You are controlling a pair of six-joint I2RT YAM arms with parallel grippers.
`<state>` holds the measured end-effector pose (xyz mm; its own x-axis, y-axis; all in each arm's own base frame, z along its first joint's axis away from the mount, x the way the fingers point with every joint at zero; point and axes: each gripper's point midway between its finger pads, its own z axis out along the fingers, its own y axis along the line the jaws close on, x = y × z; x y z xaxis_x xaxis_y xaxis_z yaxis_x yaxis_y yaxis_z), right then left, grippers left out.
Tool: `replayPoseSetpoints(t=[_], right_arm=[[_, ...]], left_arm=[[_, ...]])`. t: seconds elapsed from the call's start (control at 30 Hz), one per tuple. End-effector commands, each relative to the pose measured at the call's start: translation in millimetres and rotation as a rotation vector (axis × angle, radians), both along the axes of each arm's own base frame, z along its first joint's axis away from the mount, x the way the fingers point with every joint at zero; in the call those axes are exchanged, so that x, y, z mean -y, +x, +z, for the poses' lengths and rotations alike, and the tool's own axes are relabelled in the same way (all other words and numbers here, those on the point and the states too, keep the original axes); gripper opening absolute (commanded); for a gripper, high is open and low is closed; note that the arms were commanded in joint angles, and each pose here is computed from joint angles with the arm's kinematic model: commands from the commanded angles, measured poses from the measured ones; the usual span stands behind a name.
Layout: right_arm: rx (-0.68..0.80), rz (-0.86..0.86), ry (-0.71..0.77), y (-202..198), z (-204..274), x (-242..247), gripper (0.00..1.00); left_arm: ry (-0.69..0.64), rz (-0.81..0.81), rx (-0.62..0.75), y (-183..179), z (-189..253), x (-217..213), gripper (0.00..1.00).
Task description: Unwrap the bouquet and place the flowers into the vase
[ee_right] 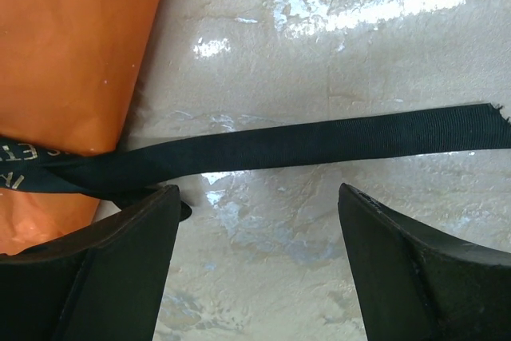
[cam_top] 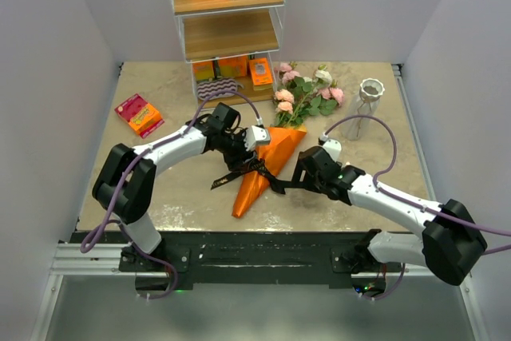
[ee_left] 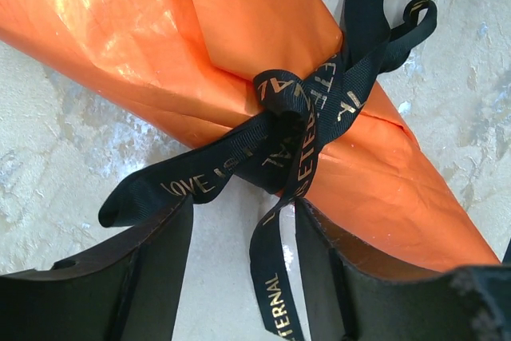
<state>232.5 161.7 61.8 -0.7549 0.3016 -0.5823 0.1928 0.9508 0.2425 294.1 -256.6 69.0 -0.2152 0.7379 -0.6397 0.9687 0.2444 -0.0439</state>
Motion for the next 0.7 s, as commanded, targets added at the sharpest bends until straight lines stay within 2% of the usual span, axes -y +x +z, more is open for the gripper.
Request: replayPoseSetpoints(t=[0.0,0.1,0.13,0.2,0.23,0.27,0.53,0.57,0.6,0.63,0.67], right_arm=[[0.043,-0.005,0.043,9,10,-5,0.82],[0.044,0.001,0.047,10,10,-7,0.82],[0.045,0.002,0.049,10,11,-7,0.82],[0.046,0.008,0.052,11,11,-8,0.82],[0.049,0.008,0.053,12,12,-8,0.82],[0.049,0.01,0.054,13,13,-10,0.82],[0.064,0.028,0.051,18,18,-12,0.81],[0.066,0.028,0.05,19,19,-12,0.81],[0.065,0.031,0.046,19,19,-12,0.81],[0.065,0.03,0.046,19,19,-12,0.81],[0.065,0.036,0.044,19,17,-12,0.82]], left_arm=[[-0.051,-0.033,0.039,9,16,13,0.57],[-0.062,-0.044,0.026,6,21,16,0.49],[-0.065,-0.049,0.026,4,22,17,0.35],[-0.065,-0.048,0.013,2,20,17,0.21],[-0.066,-0.051,0.004,0,19,18,0.07],[-0.066,-0.051,-0.001,-1,19,18,0.0],[-0.064,-0.058,0.013,-8,30,12,0.02],[-0.062,-0.061,0.005,-12,30,11,0.11],[-0.063,-0.068,0.005,-13,31,11,0.23],[-0.064,-0.069,0.009,-13,33,11,0.48],[-0.052,-0.062,0.01,-12,33,9,0.55]])
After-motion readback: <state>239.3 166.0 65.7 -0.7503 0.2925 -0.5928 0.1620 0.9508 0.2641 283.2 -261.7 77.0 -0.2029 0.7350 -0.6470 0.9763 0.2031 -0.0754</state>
